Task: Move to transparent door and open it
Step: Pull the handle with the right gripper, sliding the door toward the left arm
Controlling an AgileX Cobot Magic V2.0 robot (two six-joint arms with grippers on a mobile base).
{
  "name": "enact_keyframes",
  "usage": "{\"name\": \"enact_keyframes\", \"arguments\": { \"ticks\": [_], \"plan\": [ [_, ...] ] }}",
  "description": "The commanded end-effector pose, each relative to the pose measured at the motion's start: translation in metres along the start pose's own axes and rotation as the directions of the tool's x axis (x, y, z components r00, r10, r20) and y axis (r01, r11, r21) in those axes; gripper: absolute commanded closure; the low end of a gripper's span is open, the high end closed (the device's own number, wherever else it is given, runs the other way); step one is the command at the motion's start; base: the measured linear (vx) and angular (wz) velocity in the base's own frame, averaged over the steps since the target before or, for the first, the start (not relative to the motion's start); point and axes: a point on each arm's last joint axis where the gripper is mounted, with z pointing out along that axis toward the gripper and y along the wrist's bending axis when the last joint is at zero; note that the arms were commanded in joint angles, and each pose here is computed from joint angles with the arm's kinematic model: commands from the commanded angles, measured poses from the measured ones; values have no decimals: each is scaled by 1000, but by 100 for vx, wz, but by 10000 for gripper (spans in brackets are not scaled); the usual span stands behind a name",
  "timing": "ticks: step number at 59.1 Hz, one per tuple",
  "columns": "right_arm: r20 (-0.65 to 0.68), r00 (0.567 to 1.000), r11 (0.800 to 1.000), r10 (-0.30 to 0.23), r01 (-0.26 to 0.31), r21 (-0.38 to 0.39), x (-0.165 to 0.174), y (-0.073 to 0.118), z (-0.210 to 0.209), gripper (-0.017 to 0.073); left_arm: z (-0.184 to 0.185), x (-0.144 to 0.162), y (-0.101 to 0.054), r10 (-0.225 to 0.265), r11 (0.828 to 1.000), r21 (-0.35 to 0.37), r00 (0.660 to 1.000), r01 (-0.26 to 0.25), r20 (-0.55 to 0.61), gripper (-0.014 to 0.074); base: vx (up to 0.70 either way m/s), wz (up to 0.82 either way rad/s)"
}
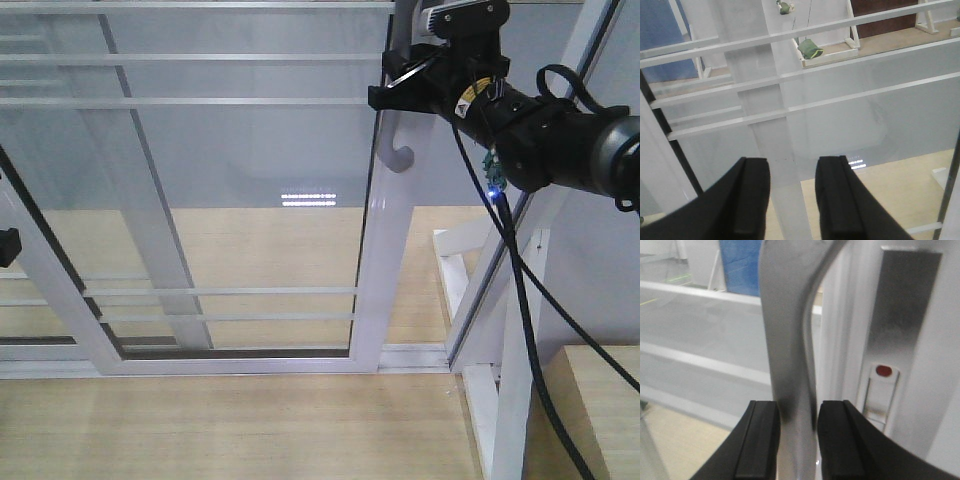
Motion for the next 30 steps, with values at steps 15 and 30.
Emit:
{"name": "enact_keyframes", "arguments": {
  "ticks": [15, 30],
  "plan": [
    [136, 990, 1000, 28, -25, -18, -44, 7, -17, 236, -1, -20, 2, -10, 1000, -5, 993, 10, 117, 216, 0, 0],
    [148, 989, 1000, -7, 3, 27, -67, 5, -92, 287, 6, -18, 1, -9, 1000, -1, 994, 9, 110, 216, 0, 0]
  ]
}}
